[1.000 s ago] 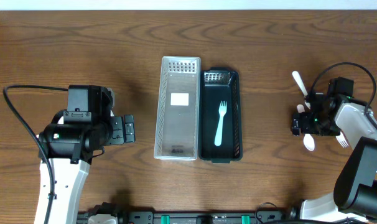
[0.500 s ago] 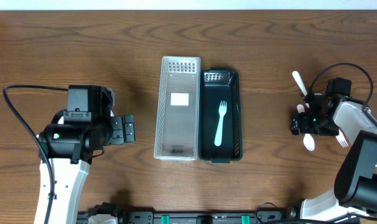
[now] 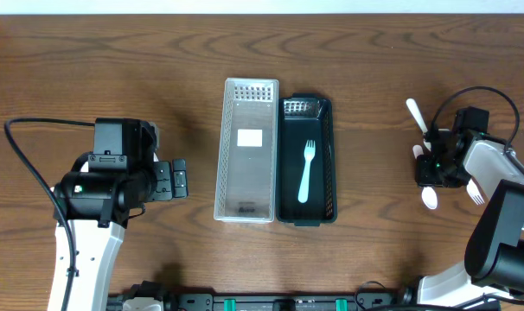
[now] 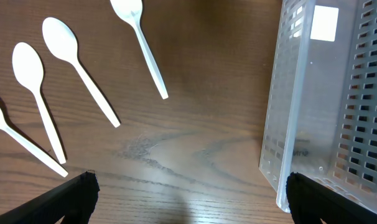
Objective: Pack container
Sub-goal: 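Return the right gripper right and grasp a white spoon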
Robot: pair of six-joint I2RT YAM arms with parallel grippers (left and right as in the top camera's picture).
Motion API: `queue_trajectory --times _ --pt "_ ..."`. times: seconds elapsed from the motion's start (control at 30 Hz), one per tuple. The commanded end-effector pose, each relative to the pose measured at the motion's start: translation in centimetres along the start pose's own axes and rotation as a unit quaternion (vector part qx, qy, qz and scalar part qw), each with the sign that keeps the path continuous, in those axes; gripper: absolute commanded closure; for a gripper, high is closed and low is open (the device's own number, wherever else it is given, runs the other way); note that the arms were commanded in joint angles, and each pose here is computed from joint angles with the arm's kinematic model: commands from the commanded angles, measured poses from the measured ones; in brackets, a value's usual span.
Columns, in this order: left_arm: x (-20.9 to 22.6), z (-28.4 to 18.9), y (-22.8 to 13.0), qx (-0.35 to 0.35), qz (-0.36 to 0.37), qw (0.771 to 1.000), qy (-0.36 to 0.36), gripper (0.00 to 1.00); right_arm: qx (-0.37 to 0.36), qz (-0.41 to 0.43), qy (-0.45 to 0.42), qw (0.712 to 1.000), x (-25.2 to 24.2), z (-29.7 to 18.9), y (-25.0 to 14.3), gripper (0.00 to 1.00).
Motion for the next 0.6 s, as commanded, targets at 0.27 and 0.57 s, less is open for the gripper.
queue_trajectory --times 0.27,0.57 --pt "0.06 -0.42 0.23 -0.008 -0.007 1.0 -0.001 0.02 0.018 0.025 0.03 0.999 0.66 1.56 -0.74 0.81" --pt "0.06 -0.42 0.23 -0.008 -0.007 1.0 -0.001 0.02 0.015 0.025 0.029 0.999 0.95 1.04 -0.12 0.86"
Point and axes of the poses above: each gripper's point midway between its finger pads, its own z axis out along the fingers, its own x axis along the line the jaws close on, y = z × x, the point moved 7 cm from there along -z, back along the fingers, and after that the axes turned 14 degrees about -z, right-handed, at the moved point
